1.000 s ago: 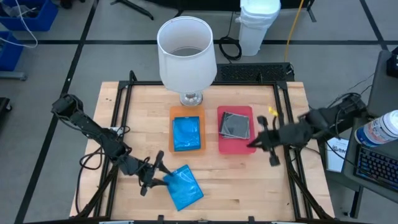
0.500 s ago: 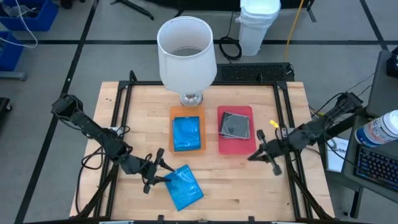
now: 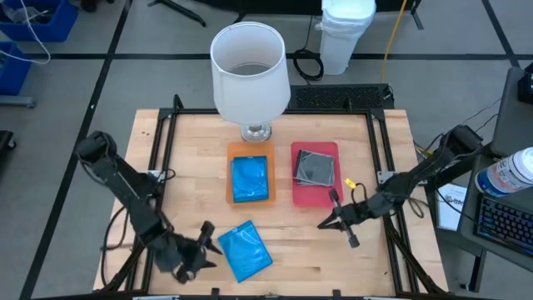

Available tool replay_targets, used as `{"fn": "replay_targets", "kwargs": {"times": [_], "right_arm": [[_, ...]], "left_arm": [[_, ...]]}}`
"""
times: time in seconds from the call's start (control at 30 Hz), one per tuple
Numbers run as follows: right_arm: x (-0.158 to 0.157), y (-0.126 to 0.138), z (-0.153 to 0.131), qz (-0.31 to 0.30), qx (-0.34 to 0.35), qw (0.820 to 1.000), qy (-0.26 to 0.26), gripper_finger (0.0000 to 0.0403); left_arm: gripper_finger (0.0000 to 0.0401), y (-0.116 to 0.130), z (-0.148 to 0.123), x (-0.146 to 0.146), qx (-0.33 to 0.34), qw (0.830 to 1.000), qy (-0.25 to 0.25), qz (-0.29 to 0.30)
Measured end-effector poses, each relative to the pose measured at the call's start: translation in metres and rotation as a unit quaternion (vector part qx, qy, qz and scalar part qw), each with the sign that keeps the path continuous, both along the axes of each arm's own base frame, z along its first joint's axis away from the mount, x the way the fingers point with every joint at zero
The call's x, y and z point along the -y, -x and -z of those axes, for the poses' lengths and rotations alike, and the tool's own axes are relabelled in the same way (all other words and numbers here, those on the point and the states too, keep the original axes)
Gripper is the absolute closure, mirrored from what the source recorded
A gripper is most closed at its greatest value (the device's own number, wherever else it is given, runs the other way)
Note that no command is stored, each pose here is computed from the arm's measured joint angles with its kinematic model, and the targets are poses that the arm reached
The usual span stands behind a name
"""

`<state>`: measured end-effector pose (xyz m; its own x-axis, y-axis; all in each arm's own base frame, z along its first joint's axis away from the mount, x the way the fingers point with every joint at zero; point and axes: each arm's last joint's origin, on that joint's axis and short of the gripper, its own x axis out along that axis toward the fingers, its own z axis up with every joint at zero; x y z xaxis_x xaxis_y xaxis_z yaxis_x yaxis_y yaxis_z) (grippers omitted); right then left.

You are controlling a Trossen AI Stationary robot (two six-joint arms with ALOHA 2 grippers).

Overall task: Pick & place jewel cases by type
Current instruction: Put the blue CD case into the orange bin

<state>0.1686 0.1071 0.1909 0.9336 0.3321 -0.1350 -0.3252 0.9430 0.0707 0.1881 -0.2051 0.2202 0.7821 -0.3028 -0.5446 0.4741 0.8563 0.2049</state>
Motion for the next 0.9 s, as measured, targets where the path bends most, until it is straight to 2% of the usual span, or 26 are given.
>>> {"fn": "replay_targets", "kwargs": {"times": [0.1,0.17,0.27,0.4,0.43,0.5,0.7,0.9], "right_arm": [[-0.007,-0.010,0.007,-0.004,-0.001,1.000,0.021,0.0403],[-0.014,-0.019,0.007,-0.006,-0.003,1.000,0.026,0.0403],[-0.027,-0.037,0.004,-0.007,-0.014,0.999,0.034,0.0403],[-0.049,-0.065,-0.004,-0.011,-0.025,0.999,0.043,0.0403],[-0.055,-0.072,-0.004,-0.011,-0.033,0.998,0.047,0.0403],[-0.063,-0.084,-0.003,-0.009,-0.052,0.998,0.043,0.0403],[-0.080,-0.109,0.003,0.013,-0.094,0.995,-0.035,0.0403],[-0.083,-0.125,0.010,0.051,-0.147,0.978,-0.136,0.0400]], "left_arm": [[0.0217,0.004,-0.004,0.016,-0.021,0.999,-0.028,0.007],[0.0238,0.005,-0.011,0.027,-0.022,0.999,-0.025,0.013],[0.0291,0.009,-0.015,0.038,-0.036,0.999,-0.029,0.019],[0.0378,0.015,-0.008,0.045,-0.056,0.997,-0.037,0.024],[0.0389,0.016,-0.004,0.047,-0.062,0.997,-0.042,0.024],[0.0390,0.018,0.007,0.050,-0.074,0.995,-0.058,0.020],[0.0375,0.013,0.041,0.062,-0.056,0.990,-0.130,-0.019],[0.0314,0.008,0.079,0.067,-0.082,0.977,-0.196,-0.013]]}}
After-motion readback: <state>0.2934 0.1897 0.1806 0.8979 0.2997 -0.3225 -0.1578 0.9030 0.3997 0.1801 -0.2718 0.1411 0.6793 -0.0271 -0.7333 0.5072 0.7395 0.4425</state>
